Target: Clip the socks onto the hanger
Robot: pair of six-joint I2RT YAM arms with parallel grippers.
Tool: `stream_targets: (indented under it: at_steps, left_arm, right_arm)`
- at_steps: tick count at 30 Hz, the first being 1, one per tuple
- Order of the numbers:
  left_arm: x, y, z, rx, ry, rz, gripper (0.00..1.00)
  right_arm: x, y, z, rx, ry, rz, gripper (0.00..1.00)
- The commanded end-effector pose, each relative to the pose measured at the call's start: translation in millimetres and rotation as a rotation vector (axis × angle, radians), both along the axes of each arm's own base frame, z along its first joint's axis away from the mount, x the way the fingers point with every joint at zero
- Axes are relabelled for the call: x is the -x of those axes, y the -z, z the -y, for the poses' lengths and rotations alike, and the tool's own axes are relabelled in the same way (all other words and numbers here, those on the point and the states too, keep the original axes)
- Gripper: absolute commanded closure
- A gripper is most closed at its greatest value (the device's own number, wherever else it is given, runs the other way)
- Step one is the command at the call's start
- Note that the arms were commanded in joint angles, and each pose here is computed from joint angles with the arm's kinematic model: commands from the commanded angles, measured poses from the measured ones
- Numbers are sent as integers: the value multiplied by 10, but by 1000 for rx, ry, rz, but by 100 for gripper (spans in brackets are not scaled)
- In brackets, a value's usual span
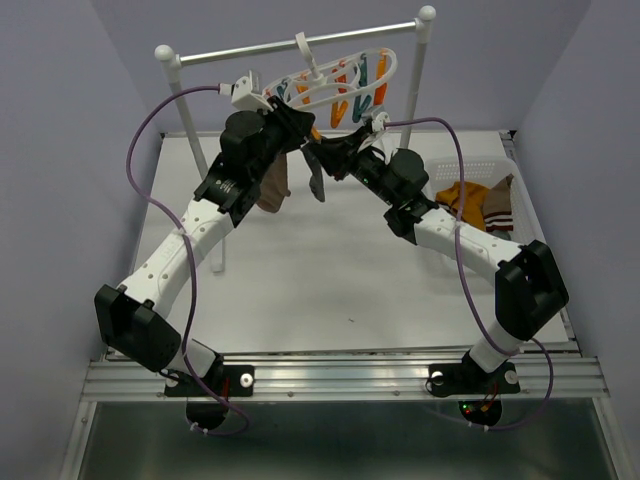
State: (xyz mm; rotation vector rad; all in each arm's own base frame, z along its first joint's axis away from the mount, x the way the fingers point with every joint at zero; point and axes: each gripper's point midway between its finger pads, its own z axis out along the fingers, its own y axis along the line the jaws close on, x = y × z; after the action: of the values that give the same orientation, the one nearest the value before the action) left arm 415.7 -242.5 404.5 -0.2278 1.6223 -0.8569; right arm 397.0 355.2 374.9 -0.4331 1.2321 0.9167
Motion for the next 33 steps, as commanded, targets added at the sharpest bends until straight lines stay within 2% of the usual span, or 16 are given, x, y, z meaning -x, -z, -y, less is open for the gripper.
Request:
stream_targets:
  at_steps: [1, 2, 3, 5, 7, 15, 16, 18, 19, 20, 21, 22, 28, 33]
  left_arm:
    - [150, 121, 46, -42, 52, -31, 82]
    - [153, 117, 49, -39, 54, -32, 75]
    - [153, 124, 49, -40, 54, -33, 59]
    - [155, 128, 45, -38, 52, -36, 38]
    - [158, 129, 35, -37, 48, -37, 29]
    - [152, 100, 8, -33, 32, -33, 24]
    - [153, 101, -2, -34, 28, -34, 20]
    - [150, 106, -25, -37, 19, -36, 10]
    - [158, 103, -48, -44, 8, -38, 6]
    - [171, 95, -60, -49, 7, -38, 5]
    - [184, 81, -80, -56, 2, -35, 4]
    - [198, 75, -101, -62, -1, -36, 3]
    - [402, 167, -232, -146, 7, -51, 1]
    - [687, 173, -348, -202, 49, -2, 1]
  right_arm:
    - [77, -415, -10, -84, -13, 87, 74]
    - [75, -407, -14, -83, -14, 86, 73]
    - [83, -422, -9, -85, -14, 89, 73]
    - [86, -408, -3, -84, -13, 85, 71]
    - [94, -406, 7, -81, -11, 84, 69]
    - [78, -351, 36, -62, 10, 75, 66]
    - [78, -326, 39, -52, 12, 71, 58]
    - [105, -335, 62, -43, 14, 69, 50]
    - [126, -311, 82, -29, 17, 62, 39]
    - [115, -248, 81, -17, 20, 47, 32]
    - [152, -215, 109, -6, 20, 32, 22]
    - [168, -191, 125, 5, 22, 29, 0]
    - [329, -19, 308, 46, 48, -59, 0]
    - [351, 379, 637, 54, 187, -184, 0]
